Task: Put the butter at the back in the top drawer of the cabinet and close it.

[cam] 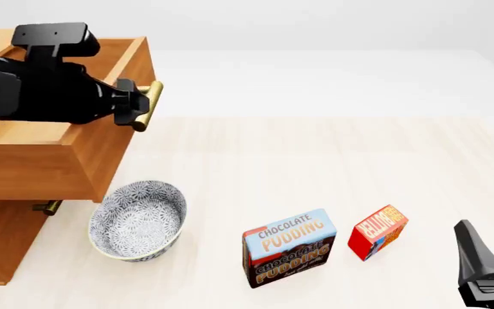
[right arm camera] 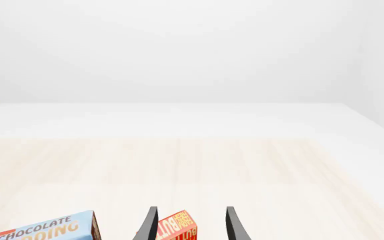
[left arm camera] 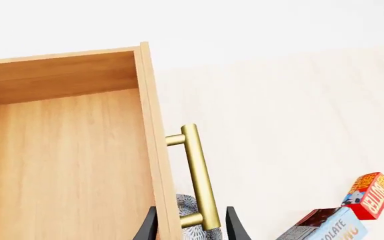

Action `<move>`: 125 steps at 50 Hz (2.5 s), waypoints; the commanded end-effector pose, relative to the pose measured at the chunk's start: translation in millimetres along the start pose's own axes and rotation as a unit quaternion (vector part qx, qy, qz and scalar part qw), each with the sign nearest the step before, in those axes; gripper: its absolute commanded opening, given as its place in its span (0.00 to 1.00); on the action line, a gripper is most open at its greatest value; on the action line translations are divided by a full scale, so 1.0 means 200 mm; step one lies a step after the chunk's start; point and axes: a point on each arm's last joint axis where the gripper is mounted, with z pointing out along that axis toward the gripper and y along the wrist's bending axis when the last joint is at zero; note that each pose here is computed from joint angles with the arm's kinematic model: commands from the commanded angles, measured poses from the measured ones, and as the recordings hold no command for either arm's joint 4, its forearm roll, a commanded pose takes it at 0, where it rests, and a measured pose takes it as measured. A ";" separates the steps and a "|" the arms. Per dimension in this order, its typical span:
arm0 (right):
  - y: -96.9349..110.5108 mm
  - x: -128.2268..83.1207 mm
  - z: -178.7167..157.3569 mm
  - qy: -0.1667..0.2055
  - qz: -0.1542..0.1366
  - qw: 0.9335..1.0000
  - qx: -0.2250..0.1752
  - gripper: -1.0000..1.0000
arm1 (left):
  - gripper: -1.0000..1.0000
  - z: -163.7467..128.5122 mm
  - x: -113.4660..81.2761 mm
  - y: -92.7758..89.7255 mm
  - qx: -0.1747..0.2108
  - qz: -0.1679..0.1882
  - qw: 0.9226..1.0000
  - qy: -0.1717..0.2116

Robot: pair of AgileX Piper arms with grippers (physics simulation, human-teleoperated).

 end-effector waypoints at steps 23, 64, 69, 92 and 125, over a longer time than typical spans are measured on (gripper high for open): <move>0.00 0.00 0.00 0.000 0.000 1.000 0.000 1.00 | 1.00 -0.31 -0.11 -0.03 0.031 0.043 0.998 -0.021; 0.00 0.00 0.00 0.000 0.000 1.000 0.000 1.00 | 1.00 -0.08 -0.11 -0.31 0.104 0.117 0.988 -0.001; 0.00 0.00 0.00 0.000 0.000 1.000 0.000 1.00 | 1.00 -0.03 -0.09 -0.38 0.121 0.127 0.984 0.009; 0.00 0.00 0.00 0.000 0.000 1.000 0.000 1.00 | 1.00 0.18 -0.06 -0.67 0.168 0.173 0.970 0.041; 0.00 0.00 0.00 0.000 0.000 1.000 0.000 1.00 | 1.00 0.43 0.08 -1.06 0.216 0.218 0.948 0.081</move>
